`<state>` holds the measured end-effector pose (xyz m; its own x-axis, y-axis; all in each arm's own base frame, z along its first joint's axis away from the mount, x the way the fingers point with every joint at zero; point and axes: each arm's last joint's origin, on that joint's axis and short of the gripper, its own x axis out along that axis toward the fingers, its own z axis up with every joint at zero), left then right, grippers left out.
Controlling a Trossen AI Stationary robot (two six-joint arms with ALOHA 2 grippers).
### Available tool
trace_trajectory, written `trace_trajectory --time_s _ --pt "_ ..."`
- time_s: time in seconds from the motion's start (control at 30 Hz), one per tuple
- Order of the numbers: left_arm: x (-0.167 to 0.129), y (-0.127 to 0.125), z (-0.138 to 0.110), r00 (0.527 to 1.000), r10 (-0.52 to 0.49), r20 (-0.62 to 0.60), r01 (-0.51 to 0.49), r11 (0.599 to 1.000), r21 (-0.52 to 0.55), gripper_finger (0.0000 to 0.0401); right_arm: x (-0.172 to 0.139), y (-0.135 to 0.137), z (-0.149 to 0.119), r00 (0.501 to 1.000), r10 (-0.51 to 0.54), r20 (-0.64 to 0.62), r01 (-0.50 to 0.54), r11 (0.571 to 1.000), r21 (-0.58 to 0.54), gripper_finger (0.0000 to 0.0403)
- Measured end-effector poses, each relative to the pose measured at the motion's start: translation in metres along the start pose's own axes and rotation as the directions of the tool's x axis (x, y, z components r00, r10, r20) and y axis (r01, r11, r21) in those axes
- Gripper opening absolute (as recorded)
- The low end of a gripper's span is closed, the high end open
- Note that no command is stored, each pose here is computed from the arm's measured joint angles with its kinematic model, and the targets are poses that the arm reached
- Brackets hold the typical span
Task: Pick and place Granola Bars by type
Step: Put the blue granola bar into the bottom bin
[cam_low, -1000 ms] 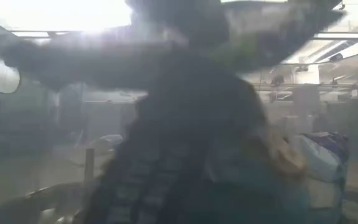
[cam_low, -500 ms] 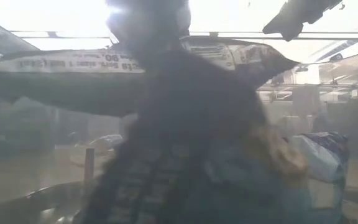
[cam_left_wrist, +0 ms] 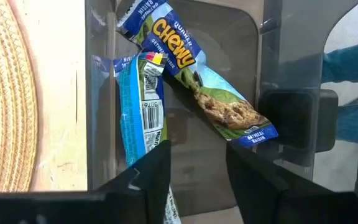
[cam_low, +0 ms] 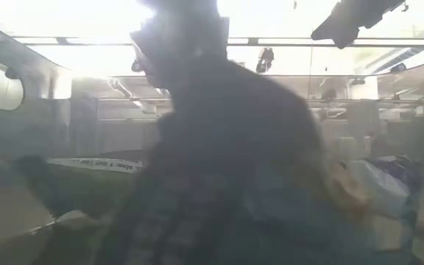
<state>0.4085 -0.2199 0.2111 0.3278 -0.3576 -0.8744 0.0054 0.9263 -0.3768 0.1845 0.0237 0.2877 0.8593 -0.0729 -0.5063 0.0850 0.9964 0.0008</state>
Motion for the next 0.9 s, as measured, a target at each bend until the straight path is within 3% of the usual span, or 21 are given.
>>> trace_trajectory --time_s 0.27,0.5,0.63,0.73,0.9 --pt "-0.002 -0.002 0.001 1.0 -0.027 -0.007 0.027 1.0 0.008 0.0144 0.0 0.0 0.0 1.0 0.0 0.0 0.0 1.0 -0.013 0.0008" --pt "-0.03 -0.011 0.011 0.996 -0.063 0.064 0.062 0.998 0.021 0.0073 0.0 0.0 0.0 1.0 0.0 0.0 0.0 1.0 -0.015 0.0008" --pt "-0.064 -0.019 0.016 0.984 -0.031 0.176 0.022 0.998 0.056 0.0013 0.0 0.0 0.0 1.0 0.0 0.002 0.0 1.0 -0.019 0.0008" --pt "-0.102 -0.025 0.018 0.956 -0.016 0.293 -0.006 0.997 0.072 0.0004 0.0 0.0 0.0 1.0 0.001 0.003 -0.001 1.0 -0.025 0.0008" --pt "-0.174 -0.029 0.011 0.871 0.022 0.49 -0.09 0.989 0.116 0.0001 0.0 0.0 0.0 1.0 0.001 0.005 -0.001 1.0 -0.025 0.0008"
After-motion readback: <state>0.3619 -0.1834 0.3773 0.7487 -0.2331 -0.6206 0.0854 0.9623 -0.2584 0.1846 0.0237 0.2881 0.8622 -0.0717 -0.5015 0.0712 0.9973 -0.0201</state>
